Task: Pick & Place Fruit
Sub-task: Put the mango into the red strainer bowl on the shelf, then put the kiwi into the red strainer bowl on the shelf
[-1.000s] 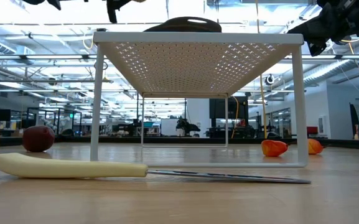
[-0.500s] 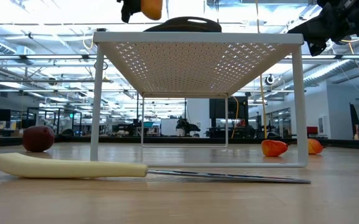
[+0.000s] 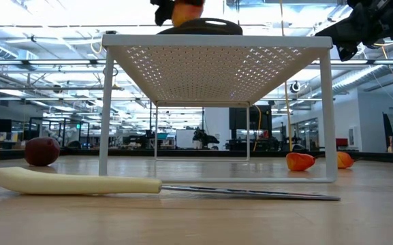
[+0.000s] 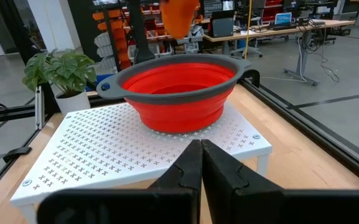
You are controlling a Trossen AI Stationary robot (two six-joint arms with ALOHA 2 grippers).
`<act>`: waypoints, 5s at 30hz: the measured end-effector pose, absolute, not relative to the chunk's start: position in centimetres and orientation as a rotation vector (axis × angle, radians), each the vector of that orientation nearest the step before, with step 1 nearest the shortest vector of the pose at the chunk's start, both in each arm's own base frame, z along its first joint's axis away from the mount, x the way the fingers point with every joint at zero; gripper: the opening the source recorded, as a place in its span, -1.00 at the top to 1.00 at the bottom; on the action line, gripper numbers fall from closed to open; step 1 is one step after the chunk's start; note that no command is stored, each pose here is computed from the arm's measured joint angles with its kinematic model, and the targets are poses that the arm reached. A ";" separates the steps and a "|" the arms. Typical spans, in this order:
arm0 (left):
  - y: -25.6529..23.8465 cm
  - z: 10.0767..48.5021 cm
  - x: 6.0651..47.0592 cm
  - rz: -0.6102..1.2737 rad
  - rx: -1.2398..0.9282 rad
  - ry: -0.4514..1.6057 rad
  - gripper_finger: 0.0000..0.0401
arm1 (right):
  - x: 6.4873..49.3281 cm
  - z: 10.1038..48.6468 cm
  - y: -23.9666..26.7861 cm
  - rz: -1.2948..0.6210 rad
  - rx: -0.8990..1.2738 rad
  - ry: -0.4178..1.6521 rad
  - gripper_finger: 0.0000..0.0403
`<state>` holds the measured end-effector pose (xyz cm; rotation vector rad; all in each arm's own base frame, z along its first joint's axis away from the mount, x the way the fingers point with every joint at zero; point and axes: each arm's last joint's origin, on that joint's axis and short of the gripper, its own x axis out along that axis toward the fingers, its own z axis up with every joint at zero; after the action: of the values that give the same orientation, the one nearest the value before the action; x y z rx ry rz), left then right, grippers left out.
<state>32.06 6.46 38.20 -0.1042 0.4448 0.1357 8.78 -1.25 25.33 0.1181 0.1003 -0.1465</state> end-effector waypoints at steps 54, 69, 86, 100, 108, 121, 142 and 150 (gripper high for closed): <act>5.5 31.7 34.3 0.059 -0.096 0.723 -0.17 | 8.8 25.4 -1.3 -0.146 0.118 0.098 0.98; 5.5 31.6 34.3 0.072 -0.136 0.730 -0.17 | 8.8 25.4 -1.3 -0.147 0.118 0.098 0.98; 5.5 31.6 34.2 0.079 -0.156 0.735 -0.35 | 8.8 25.3 -1.3 -0.147 0.118 0.099 0.98; 6.1 34.5 34.0 0.136 -0.075 0.656 -0.34 | 8.8 25.4 -1.3 -0.147 0.118 0.098 0.98; 4.8 37.7 32.6 0.137 -0.164 0.754 -0.22 | 8.8 25.4 -1.3 -0.146 0.118 0.098 0.98; 2.1 38.6 27.2 0.263 -0.389 1.257 -0.05 | 8.8 25.4 -1.3 -0.146 0.118 0.098 0.98; -1.4 33.6 25.6 0.441 -0.611 1.523 0.03 | 8.8 25.3 -1.3 -0.146 0.118 0.099 0.98; -2.8 29.5 25.0 0.553 -0.676 1.644 0.01 | 8.8 25.4 -1.3 -0.146 0.118 0.098 0.98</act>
<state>24.99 -2.80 29.53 -0.6761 1.6442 0.5529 8.78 -1.25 25.35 0.1182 0.0982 -0.1461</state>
